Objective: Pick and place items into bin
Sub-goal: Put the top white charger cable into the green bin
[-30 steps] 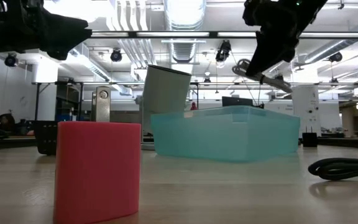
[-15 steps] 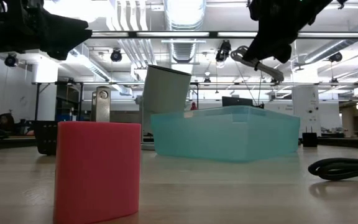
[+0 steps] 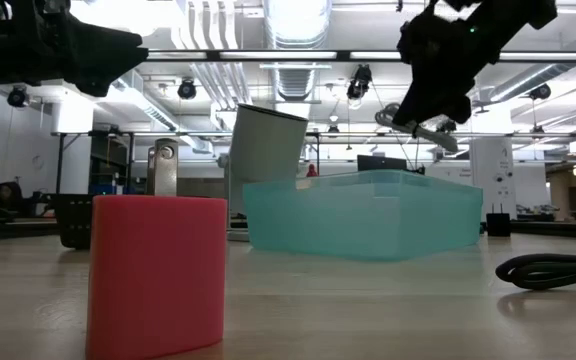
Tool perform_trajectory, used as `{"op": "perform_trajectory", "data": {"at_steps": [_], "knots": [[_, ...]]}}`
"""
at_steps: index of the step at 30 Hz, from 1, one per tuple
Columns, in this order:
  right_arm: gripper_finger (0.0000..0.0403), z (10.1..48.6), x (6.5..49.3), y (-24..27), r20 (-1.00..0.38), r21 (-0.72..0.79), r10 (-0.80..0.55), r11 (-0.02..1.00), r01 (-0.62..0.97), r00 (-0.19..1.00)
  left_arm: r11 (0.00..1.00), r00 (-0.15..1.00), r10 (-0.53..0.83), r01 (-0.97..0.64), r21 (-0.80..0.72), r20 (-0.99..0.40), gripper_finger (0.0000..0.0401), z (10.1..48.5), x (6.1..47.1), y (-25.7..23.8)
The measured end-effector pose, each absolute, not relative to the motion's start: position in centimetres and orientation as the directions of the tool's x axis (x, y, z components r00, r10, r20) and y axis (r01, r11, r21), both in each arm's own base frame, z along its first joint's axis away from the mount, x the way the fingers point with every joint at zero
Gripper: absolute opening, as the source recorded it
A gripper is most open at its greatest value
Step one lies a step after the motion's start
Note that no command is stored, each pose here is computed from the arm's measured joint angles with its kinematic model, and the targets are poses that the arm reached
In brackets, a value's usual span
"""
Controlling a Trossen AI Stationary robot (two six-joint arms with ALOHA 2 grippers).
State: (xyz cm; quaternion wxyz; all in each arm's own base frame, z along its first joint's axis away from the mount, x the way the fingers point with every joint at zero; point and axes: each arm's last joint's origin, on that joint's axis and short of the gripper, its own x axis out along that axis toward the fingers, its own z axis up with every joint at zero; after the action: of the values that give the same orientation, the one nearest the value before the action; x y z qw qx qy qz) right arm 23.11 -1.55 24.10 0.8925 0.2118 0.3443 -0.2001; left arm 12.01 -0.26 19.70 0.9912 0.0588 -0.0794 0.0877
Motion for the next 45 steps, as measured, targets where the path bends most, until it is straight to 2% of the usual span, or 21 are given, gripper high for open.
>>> {"op": "perform_trajectory", "data": {"at_steps": [9,15,33,45], "knots": [[0.0025,22.8,23.9,-1.8,-0.738,0.215,-0.214,0.824,0.524,0.640,0.978,0.972,0.164,-0.183,0.103,0.166,0.0183,19.6,12.0,-0.3],[0.0025,22.8,23.9,-2.3,-0.739,0.253,-0.229,0.776,0.577,0.633,0.978,0.973,0.164,-0.183,0.104,0.163,0.0183,19.5,12.0,-0.3],[0.0025,22.7,23.7,-3.9,-0.741,0.253,-0.271,0.735,0.629,0.614,0.978,0.973,0.165,-0.182,0.102,0.160,0.0183,19.4,12.0,-0.3],[0.0025,20.6,25.4,-4.6,-0.780,0.222,-0.263,0.732,0.644,0.568,0.978,0.973,0.165,-0.182,0.100,0.164,0.0183,19.4,12.0,-0.3]]}}
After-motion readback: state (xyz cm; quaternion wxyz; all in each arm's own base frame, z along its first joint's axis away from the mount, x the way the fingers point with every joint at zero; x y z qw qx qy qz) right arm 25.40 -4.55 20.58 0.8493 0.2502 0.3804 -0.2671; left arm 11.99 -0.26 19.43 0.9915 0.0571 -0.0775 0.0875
